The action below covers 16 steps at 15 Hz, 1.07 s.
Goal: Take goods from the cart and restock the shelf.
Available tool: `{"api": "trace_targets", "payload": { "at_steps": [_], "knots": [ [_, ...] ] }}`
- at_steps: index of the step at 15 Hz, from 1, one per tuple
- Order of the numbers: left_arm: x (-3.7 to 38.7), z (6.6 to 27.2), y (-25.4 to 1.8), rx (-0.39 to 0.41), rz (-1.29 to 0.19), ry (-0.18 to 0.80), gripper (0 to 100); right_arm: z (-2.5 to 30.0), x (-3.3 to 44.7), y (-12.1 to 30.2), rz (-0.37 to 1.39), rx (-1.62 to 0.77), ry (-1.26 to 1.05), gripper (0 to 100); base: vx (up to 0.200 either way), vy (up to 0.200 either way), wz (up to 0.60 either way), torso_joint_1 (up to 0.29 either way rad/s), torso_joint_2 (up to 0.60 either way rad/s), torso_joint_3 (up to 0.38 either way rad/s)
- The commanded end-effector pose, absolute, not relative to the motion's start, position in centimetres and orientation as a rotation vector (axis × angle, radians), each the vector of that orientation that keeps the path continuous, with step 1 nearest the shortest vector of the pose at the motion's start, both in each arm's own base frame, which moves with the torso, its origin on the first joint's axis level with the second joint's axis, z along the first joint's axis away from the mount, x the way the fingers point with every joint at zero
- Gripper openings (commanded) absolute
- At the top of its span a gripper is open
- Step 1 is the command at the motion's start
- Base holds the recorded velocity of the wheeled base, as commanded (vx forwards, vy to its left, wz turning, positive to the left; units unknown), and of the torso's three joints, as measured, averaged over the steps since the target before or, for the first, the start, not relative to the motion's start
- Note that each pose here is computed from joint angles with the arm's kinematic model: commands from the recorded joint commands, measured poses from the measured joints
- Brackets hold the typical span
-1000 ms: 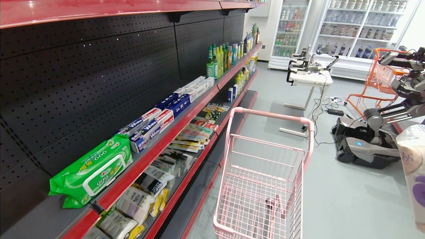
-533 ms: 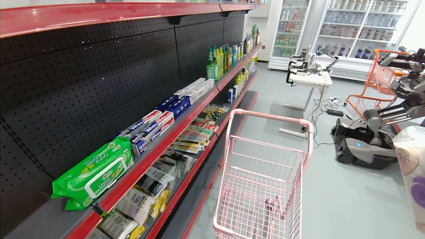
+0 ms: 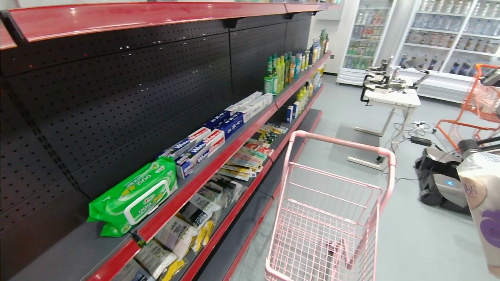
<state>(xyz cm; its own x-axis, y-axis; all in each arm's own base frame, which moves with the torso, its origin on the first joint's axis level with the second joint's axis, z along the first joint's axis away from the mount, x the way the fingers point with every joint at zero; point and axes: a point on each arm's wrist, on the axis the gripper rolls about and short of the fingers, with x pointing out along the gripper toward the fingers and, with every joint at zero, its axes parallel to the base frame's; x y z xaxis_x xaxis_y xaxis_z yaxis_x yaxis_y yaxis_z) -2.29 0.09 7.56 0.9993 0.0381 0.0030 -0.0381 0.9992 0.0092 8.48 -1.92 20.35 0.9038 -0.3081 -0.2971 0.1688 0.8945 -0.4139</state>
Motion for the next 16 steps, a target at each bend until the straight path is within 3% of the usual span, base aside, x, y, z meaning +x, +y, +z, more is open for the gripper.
{"api": "trace_targets", "payload": {
  "at_steps": [1, 16],
  "knots": [
    [-2.28, 7.56, 0.09, 0.009, 0.038, -0.001, 100, 20.33, 8.89, -1.99, -0.248, -0.393, 0.379, 0, 0.000, 0.000, 0.60, 0.017, 0.01, -0.002],
    [-2.28, 7.56, 0.09, 0.009, 0.038, -0.001, 100, 19.87, 8.59, -1.78, -0.229, -0.400, 0.384, 0, 0.000, 0.000, 0.60, 0.001, 0.00, 0.002]
  ]
}}
